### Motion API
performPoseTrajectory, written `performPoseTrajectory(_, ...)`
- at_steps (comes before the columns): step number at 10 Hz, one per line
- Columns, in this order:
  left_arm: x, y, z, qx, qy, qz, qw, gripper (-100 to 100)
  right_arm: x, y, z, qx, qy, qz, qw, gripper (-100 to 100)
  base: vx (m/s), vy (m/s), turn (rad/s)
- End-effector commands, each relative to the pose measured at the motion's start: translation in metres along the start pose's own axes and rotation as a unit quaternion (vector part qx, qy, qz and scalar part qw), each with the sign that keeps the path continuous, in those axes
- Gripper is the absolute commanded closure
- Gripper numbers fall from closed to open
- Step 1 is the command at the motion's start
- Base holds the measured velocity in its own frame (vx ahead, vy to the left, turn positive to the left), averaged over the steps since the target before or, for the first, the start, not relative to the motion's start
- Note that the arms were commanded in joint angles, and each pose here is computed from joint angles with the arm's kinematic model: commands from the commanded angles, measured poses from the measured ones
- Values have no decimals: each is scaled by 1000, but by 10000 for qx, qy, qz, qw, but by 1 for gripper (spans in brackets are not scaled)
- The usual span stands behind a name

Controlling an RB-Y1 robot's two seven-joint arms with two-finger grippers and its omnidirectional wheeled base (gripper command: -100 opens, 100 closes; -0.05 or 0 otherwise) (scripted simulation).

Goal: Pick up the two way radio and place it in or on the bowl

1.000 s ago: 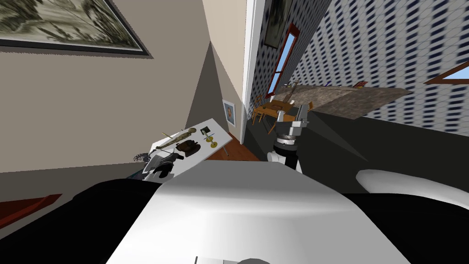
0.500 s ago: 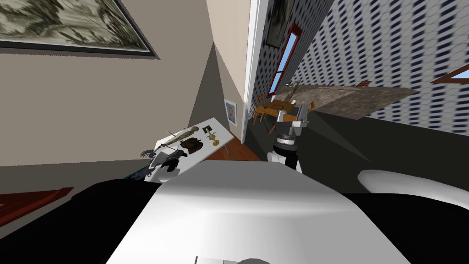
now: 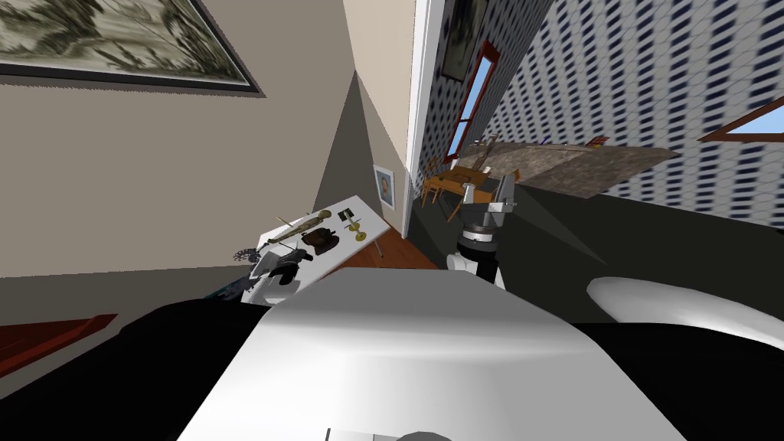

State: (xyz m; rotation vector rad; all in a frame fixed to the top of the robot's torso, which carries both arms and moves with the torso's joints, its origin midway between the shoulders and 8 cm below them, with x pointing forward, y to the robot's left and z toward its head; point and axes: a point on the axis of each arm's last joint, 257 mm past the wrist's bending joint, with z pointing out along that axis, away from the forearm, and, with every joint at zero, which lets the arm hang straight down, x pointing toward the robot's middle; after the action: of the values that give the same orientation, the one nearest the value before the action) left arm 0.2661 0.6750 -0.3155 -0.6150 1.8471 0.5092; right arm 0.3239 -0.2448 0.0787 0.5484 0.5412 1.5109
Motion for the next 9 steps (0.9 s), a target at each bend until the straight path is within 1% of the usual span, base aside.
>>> performPoseTrajectory(1, -6, 7, -2, -10, 31, 316, 9995, 100, 0, 0, 0, 0, 0, 0, 10000, 0, -116, -57, -55)
performPoseTrajectory(3, -11, 12, -3, -8, 58, 595, 9982, 100, 0, 0, 0, 0, 0, 0, 10000, 0, -112, -52, -46)
performPoseTrajectory(5, -17, 17, -4, -5, 93, 893, 9960, 100, 0, 0, 0, 0, 0, 0, 10000, 0, -88, -82, -40)
performPoseTrajectory(7, -21, 22, -5, 0, 136, 1186, 9928, 100, 0, 0, 0, 0, 0, 0, 10000, 0, -73, -80, -39)
performPoseTrajectory(9, -25, 27, -6, 7, 180, 1448, 9893, 100, 0, 0, 0, 0, 0, 0, 10000, 0, -95, -42, -40)
